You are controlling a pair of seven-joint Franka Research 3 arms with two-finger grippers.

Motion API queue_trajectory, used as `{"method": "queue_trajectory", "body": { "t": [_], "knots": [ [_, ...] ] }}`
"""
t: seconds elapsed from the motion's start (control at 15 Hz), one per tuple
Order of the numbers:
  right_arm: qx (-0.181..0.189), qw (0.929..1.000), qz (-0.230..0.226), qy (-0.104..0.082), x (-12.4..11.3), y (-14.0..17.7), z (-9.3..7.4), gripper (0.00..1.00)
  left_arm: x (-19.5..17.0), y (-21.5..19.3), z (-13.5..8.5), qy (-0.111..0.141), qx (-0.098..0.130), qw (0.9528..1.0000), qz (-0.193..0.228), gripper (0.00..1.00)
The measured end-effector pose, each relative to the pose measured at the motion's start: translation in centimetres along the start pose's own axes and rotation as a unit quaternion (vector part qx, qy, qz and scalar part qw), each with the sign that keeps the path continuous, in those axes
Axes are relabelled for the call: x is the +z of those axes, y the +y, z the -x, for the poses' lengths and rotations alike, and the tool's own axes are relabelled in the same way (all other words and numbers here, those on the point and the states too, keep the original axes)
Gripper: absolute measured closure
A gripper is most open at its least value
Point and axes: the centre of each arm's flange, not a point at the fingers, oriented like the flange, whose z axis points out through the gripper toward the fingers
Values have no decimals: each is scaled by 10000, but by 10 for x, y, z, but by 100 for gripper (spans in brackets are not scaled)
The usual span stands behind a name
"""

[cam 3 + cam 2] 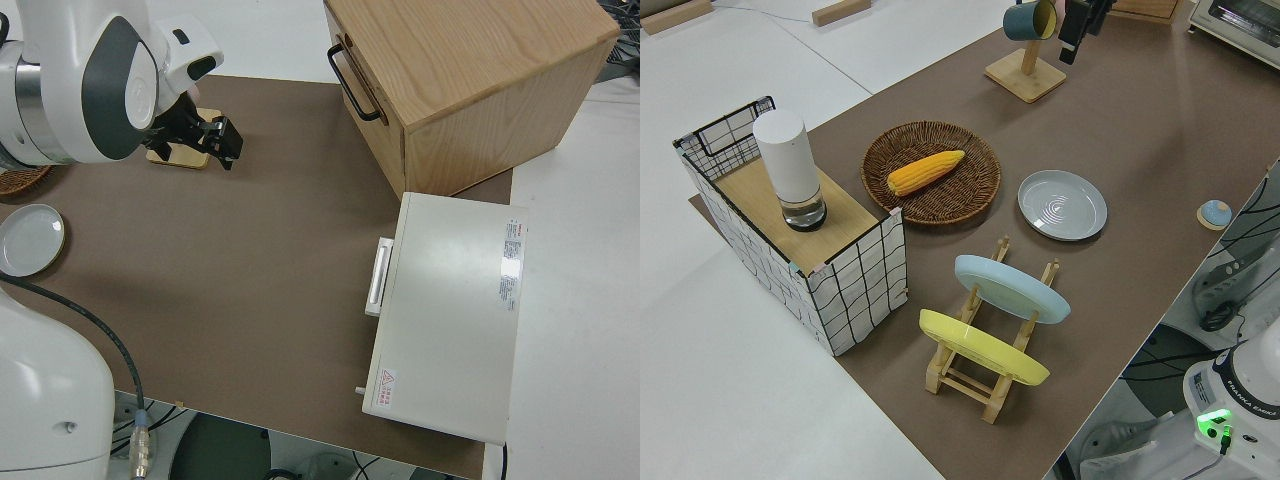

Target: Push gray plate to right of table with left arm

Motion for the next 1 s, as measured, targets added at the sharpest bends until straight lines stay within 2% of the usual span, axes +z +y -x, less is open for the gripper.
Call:
{"method": "queue_trajectory", "body": {
  "t": [0.27,0.67,1.0],
  "knots": [
    [0,10000,0,0,0,0,0,0,0,-2,0,-4,-19,10000,1,0],
    [0,10000,0,0,0,0,0,0,1,-23,-2,-79,-208,9998,5,0],
    [0,10000,0,0,0,0,0,0,44,-33,2,-518,-191,9985,-61,0]
  ]
}}
